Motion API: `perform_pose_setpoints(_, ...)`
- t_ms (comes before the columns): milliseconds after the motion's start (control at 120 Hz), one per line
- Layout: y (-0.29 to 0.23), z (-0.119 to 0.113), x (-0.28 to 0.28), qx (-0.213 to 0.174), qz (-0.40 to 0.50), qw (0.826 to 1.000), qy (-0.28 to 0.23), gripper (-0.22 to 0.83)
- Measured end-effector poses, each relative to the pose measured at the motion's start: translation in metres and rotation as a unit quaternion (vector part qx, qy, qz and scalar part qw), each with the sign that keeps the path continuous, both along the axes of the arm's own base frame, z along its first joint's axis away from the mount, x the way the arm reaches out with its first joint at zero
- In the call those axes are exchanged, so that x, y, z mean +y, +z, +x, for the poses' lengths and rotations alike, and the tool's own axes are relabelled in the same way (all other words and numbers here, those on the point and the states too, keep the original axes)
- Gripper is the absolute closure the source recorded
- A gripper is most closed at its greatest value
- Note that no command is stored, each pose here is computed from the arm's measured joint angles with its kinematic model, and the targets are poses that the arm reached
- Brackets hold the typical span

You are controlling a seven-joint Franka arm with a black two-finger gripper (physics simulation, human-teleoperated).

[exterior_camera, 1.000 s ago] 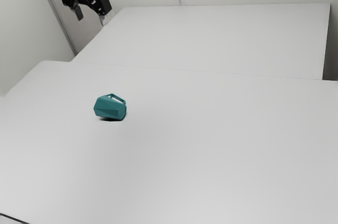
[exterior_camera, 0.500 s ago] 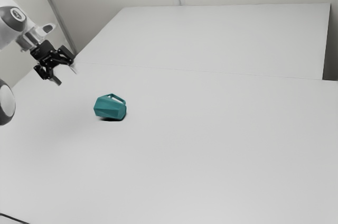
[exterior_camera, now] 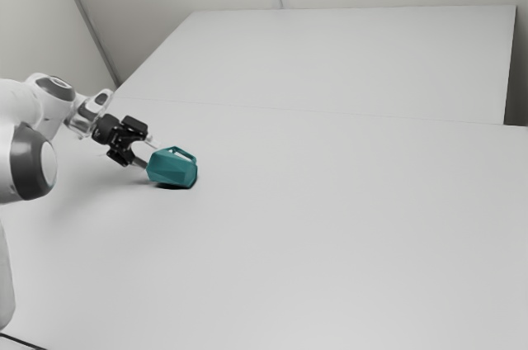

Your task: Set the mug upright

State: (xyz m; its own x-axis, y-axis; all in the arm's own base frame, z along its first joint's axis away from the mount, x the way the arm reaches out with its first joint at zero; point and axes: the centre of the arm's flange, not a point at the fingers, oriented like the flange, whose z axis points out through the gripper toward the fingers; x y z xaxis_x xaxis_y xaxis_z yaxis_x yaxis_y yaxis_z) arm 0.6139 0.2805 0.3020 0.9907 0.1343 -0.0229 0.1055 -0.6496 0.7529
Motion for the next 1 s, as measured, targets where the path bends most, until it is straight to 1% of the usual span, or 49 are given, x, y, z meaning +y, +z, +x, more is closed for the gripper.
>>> perform_pose_setpoints(75, 0.000, 0.004, -0.007, -0.021, -0.013, 1.000, -0.004, 0.00)
perform_pose_setpoints(167, -0.022, -0.004, -0.016, -0.022, -0.045, 0.999, 0.003, 0.00)
perform_pose_setpoints(250, -0.025, -0.003, -0.022, -0.037, -0.060, 0.998, 0.005, 0.01)
perform_pose_setpoints(275, -0.024, -0.002, -0.022, -0.042, -0.062, 0.997, 0.005, 0.03)
perform_pose_setpoints(300, -0.023, -0.001, -0.023, -0.047, -0.063, 0.997, 0.004, 0.07)
perform_pose_setpoints(408, -0.016, 0.002, -0.024, -0.068, -0.065, 0.996, 0.001, 0.35)
perform_pose_setpoints(458, -0.014, 0.002, -0.025, -0.074, -0.065, 0.995, -0.002, 0.46)
perform_pose_setpoints(508, -0.013, 0.004, -0.027, -0.079, -0.065, 0.995, -0.005, 0.54)
perform_pose_setpoints(567, -0.012, 0.005, -0.032, -0.083, -0.065, 0.994, -0.011, 0.61)
perform_pose_setpoints(692, -0.012, 0.009, -0.040, -0.091, -0.067, 0.993, -0.021, 0.71)
perform_pose_setpoints(833, -0.005, 0.011, -0.044, -0.102, -0.066, 0.992, -0.028, 0.75)
perform_pose_setpoints(883, 0.009, 0.015, -0.051, -0.112, -0.064, 0.991, -0.036, 0.76)
perform_pose_setpoints(1000, 0.068, 0.026, -0.084, -0.152, -0.052, 0.985, -0.066, 0.77)
